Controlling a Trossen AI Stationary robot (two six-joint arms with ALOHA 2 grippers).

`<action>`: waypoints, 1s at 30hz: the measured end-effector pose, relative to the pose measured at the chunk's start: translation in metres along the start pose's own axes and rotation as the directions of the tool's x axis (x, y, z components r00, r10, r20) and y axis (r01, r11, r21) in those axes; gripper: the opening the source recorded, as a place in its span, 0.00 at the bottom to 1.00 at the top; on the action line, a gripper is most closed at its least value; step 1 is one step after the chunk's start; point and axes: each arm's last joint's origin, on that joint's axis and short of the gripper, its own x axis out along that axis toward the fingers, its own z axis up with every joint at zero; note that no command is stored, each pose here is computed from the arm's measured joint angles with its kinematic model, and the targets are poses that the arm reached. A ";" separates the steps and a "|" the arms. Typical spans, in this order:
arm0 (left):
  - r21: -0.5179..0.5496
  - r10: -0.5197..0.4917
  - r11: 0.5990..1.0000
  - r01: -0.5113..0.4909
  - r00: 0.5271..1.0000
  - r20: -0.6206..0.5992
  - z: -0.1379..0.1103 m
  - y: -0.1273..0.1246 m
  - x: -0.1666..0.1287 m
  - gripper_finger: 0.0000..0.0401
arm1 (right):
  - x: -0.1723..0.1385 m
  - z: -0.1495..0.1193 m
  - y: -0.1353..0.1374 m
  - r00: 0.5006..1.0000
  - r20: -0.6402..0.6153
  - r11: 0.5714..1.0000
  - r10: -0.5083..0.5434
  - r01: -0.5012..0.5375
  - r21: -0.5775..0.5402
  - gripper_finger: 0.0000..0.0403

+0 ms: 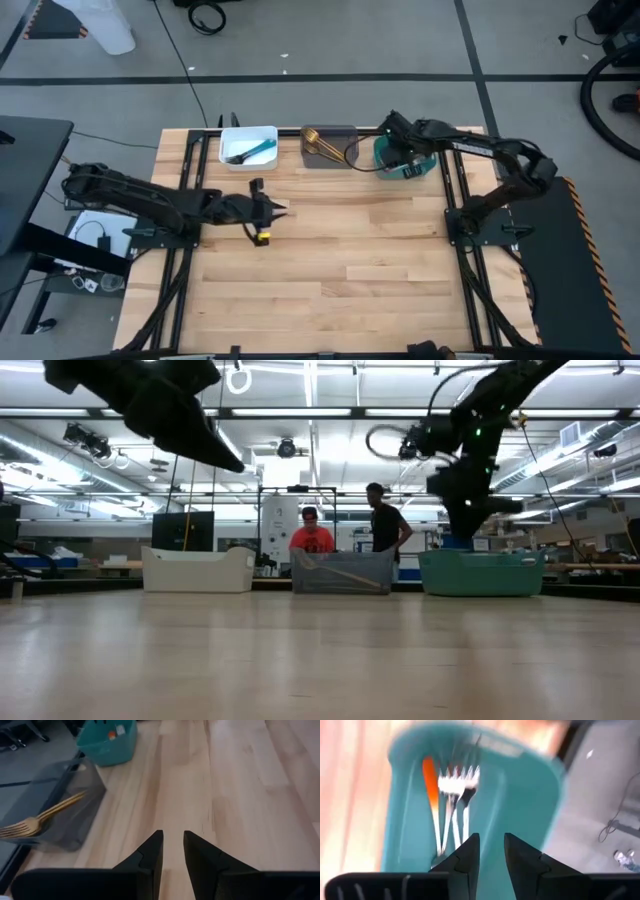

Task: Sort silverware by color (type)
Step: Return to Home Position

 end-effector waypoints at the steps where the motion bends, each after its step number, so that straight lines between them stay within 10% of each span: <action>1: -0.008 0.001 1.000 -0.001 1.000 0.015 -0.001 0.003 -0.004 0.21 | -0.007 0.001 0.000 0.999 0.032 1.000 -0.014 0.014 0.020 0.24; 14: -0.116 0.038 0.993 -0.021 0.988 0.149 -0.023 0.023 -0.029 0.21 | -0.088 0.009 0.016 0.892 0.421 0.864 -0.165 -0.076 0.498 0.24; 30: -0.251 0.082 0.968 -0.003 0.949 0.303 -0.058 0.029 -0.052 0.21 | -0.130 0.006 0.044 0.663 0.692 0.760 -0.285 -0.283 0.585 0.14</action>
